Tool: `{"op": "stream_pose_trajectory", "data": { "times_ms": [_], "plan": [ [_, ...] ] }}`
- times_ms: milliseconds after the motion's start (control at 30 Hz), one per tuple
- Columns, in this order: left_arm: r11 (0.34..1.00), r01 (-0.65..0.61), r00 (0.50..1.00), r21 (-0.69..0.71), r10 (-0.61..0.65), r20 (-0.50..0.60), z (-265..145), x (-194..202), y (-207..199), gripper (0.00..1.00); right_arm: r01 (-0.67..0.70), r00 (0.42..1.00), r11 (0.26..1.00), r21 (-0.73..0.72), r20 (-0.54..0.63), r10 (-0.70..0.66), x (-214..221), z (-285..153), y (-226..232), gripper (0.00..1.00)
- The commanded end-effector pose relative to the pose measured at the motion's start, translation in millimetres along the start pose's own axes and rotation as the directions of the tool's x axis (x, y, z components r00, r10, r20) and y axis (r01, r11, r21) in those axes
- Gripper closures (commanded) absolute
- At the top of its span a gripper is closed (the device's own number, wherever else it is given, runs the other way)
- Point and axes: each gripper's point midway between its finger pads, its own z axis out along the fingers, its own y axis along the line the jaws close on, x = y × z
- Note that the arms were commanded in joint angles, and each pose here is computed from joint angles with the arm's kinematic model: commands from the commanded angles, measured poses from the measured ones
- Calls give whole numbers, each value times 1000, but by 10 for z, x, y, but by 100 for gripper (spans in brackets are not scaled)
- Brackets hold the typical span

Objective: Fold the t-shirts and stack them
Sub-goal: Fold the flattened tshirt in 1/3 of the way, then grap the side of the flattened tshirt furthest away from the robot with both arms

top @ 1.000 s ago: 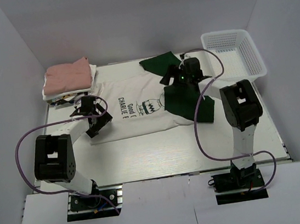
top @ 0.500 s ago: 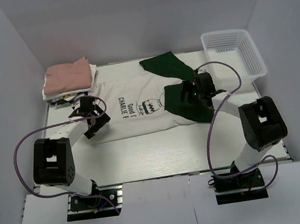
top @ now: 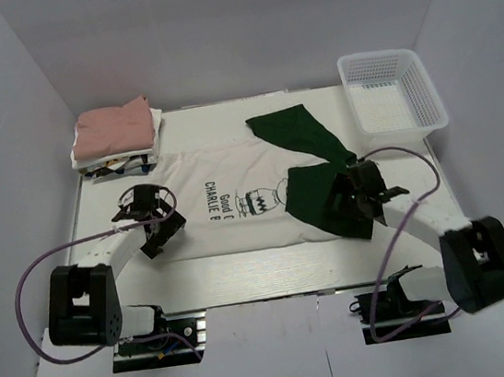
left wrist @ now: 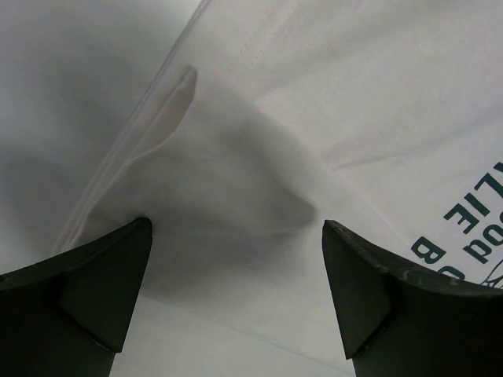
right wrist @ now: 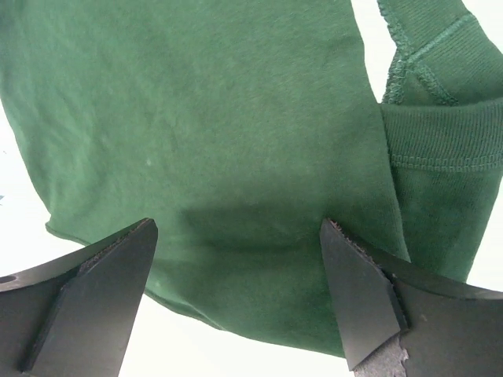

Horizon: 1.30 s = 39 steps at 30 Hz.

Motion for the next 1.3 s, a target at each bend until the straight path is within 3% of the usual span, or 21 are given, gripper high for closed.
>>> {"op": "stream_pose_trajectory", "data": {
  "times_ms": [0,100,133,233,333,433,467,600,633,667,767,833,1000,1033,1067,1100,1267],
  "plan": [
    [983,-16,965,-182,-32,-261,-223,815,649,0,-92,962,979,182,-237,135,915,-390,-589,10],
    [998,50,941,-31,-57,-333,-392,1067,524,0,-109,966,987,118,-220,133,952,-588,-543,10],
    [998,54,940,-16,-56,-335,-439,1091,533,0,-103,958,981,167,-249,143,1044,-695,-644,10],
    [995,62,975,80,-43,-219,-589,831,359,0,-76,992,992,100,-95,86,676,-869,-533,10],
    [976,47,999,212,-51,15,-855,151,-53,0,85,992,995,-45,93,-80,76,-1063,-153,10],
    [978,32,983,205,-68,171,-1014,-428,-231,0,138,969,990,-38,211,-127,-428,-1087,92,10],
    [986,36,969,162,-74,237,-1022,-625,-223,0,147,947,985,-91,302,-113,-677,-1107,292,10],
    [988,20,958,154,-63,279,-989,-1106,-639,0,186,878,971,-151,469,-95,-1409,-1253,769,10],
    [988,31,941,152,-80,329,-1086,-1352,-763,0,183,873,977,-105,474,-112,-1512,-1087,767,10],
    [996,33,948,86,-58,312,-875,-1383,-765,0,185,864,977,-104,490,-112,-1593,-1085,805,10],
    [998,23,932,59,-42,359,-728,-1656,-904,0,142,811,988,-62,579,-80,-2006,-1039,899,10],
    [1000,-15,945,27,6,328,-491,-1704,-1020,0,96,803,995,5,590,-81,-2170,-863,844,10],
    [999,-36,951,-32,44,307,-132,-1892,-1227,0,143,842,982,127,506,-188,-2372,-379,847,10],
    [997,-56,952,-45,67,299,-77,-1907,-1246,0,135,815,985,109,554,-172,-2652,-529,998,10],
    [995,-64,959,-70,81,272,85,-1872,-1247,0,159,851,974,159,479,-217,-2528,-169,929,10],
    [994,-62,957,-91,85,277,82,-1928,-1254,0,152,848,974,167,484,-215,-2655,-195,945,10],
    [991,-72,971,-117,96,218,380,-1798,-1242,3,135,855,952,275,454,-252,-2892,196,874,10]
  ]
}}
